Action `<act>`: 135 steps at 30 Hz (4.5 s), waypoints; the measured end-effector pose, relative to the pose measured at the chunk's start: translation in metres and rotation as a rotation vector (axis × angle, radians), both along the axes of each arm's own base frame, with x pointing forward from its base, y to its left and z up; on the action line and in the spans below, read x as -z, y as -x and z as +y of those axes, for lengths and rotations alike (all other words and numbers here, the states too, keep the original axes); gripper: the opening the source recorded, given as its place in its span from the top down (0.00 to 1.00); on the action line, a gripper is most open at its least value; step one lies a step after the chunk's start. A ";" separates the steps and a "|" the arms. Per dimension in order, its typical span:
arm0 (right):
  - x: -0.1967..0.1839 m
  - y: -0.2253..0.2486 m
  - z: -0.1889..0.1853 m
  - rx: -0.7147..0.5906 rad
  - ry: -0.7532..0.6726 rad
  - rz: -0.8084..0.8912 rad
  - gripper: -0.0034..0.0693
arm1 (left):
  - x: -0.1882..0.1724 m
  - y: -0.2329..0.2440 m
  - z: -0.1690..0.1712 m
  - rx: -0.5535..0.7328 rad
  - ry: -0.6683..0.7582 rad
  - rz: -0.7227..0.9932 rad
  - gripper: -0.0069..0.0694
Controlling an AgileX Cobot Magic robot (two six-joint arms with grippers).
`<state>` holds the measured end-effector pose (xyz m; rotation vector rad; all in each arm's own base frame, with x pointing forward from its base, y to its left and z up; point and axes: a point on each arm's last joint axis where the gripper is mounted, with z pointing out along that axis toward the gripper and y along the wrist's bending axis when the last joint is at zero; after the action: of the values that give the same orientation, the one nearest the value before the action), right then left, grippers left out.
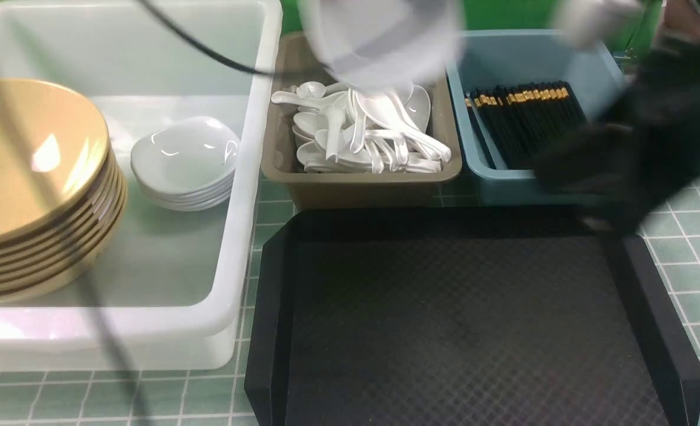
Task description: On blue table put chopsticks spoon bowls plates into blue grey white boxes.
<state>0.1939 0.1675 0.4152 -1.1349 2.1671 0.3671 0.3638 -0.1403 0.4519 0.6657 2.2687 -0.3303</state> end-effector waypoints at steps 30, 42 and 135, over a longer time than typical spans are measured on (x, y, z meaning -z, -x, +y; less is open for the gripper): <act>0.017 -0.010 0.106 -0.262 0.241 -0.017 0.86 | 0.149 -0.076 0.141 -0.187 -0.181 0.188 0.90; 0.017 -0.010 0.106 -0.261 0.238 -0.021 0.85 | 0.169 -0.088 0.142 -0.194 -0.185 0.191 0.68; 0.097 0.116 -0.121 0.298 -0.606 -0.777 0.90 | 0.139 0.353 0.138 -0.366 0.156 -0.660 0.91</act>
<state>0.0777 0.0468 0.3180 -0.4752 1.3603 0.3387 0.0111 -0.0025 0.3130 0.2161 1.6613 -0.0832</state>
